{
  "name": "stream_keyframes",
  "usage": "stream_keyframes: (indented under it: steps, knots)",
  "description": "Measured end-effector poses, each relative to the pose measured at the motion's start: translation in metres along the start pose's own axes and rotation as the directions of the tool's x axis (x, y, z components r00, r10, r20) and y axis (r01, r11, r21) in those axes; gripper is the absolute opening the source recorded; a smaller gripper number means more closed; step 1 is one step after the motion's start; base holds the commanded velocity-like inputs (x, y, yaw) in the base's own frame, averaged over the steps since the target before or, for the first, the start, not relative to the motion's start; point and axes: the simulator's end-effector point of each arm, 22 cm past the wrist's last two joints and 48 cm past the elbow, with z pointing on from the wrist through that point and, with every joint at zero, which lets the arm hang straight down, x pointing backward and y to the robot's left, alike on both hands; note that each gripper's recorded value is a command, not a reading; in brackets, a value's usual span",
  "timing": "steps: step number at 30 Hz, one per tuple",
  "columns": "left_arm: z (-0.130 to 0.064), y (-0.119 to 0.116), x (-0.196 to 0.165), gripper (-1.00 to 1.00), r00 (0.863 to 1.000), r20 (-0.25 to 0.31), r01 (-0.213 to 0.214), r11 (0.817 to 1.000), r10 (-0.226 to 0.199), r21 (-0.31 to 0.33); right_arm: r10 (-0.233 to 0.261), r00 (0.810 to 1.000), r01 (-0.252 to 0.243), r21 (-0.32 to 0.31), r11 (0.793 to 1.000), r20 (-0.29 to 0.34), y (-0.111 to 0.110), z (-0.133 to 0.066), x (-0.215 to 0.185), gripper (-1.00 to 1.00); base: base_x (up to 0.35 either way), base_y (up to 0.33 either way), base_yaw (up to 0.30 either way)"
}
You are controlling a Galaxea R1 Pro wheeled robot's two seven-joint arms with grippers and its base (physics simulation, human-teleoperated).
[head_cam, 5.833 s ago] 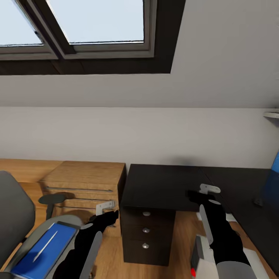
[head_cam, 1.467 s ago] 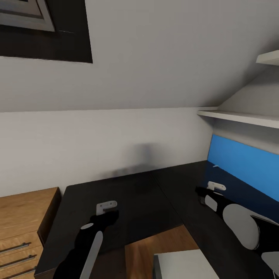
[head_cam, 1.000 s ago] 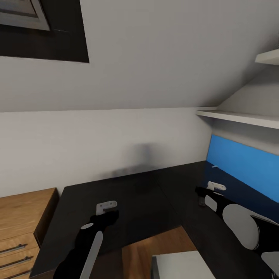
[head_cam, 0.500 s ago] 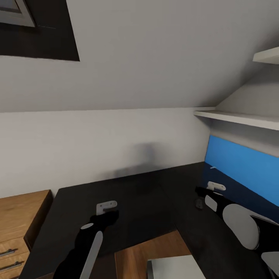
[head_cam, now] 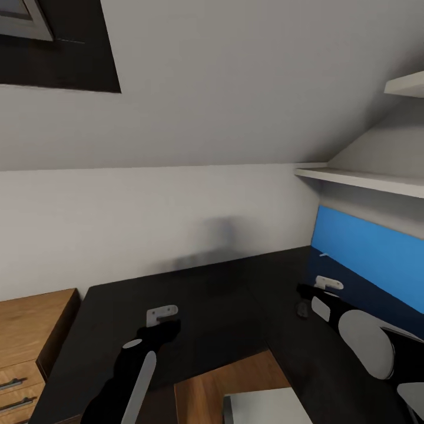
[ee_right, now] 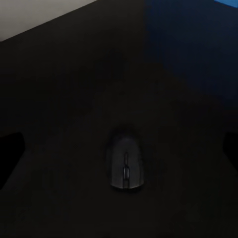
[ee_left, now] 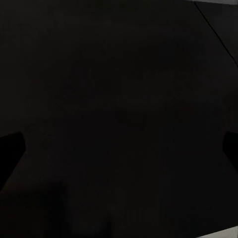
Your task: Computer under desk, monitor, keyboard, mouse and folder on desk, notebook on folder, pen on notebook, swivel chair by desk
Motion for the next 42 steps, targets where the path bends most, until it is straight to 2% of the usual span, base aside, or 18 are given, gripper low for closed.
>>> stream_keyframes:
  steps: [6,18,23,24,26,29,32,33,35,40,42]
  knots:
    - [0.0,0.0,0.0,1.0,1.0,0.001,0.0,1.0,0.0,0.0,0.0,1.0,0.0,0.0,1.0,0.001,-0.001,0.0,0.0,1.0,0.078,0.0,0.0]
    - [0.0,0.0,0.0,1.0,1.0,0.001,-0.001,1.0,0.001,0.0,-0.001,1.0,0.001,0.003,1.0,-0.001,-0.002,0.0,0.001,1.0,0.245,-0.024,0.0]
    - [0.0,0.0,0.0,1.0,1.0,0.0,-0.001,1.0,0.001,0.001,-0.005,0.998,0.005,0.007,1.0,-0.059,-0.003,0.0,0.013,1.0,0.048,-0.019,0.0]
    - [0.0,-0.001,-0.001,1.0,1.0,0.001,-0.001,1.0,0.001,0.001,-0.008,0.996,0.009,0.008,1.0,-0.094,-0.004,-0.001,0.021,1.0,0.015,-0.006,0.0]
    - [-0.001,-0.001,-0.001,1.0,1.0,0.003,0.0,1.0,0.0,0.003,-0.01,0.993,0.011,0.009,1.0,-0.12,-0.006,-0.001,0.026,1.0,0.008,-0.003,0.0]
    - [-0.002,-0.003,-0.004,1.0,1.0,0.01,0.0,1.0,0.0,0.008,-0.011,0.991,0.013,0.011,1.0,-0.133,-0.007,-0.001,0.028,1.0,0.005,-0.002,0.0]
    - [-0.007,-0.01,-0.012,1.0,1.0,0.029,-0.005,1.0,0.004,0.023,-0.012,0.99,0.014,0.012,1.0,-0.14,-0.008,-0.001,0.03,1.0,0.002,-0.001,0.0]
    - [-0.016,-0.024,-0.029,1.0,0.998,0.069,-0.001,0.998,-0.003,0.06,-0.011,0.989,0.013,0.013,1.0,-0.144,-0.009,-0.002,0.03,1.0,0.0,0.0,0.0]
    - [-0.02,-0.029,-0.035,1.0,0.997,0.081,0.007,0.997,-0.013,0.077,-0.011,0.989,0.013,0.012,1.0,-0.145,-0.009,-0.002,0.031,1.0,0.0,0.0,0.0]
    - [-0.026,-0.046,-0.038,1.0,0.996,0.089,0.012,0.992,-0.023,0.124,-0.011,0.989,0.012,0.012,1.0,-0.146,-0.009,0.0,0.033,1.0,0.0,0.0,0.0]
    - [-0.027,-0.059,-0.027,1.0,0.999,0.053,-0.005,0.989,-0.003,0.148,-0.01,0.99,0.012,0.012,1.0,-0.144,-0.009,0.001,0.035,1.0,0.0,0.0,0.0]
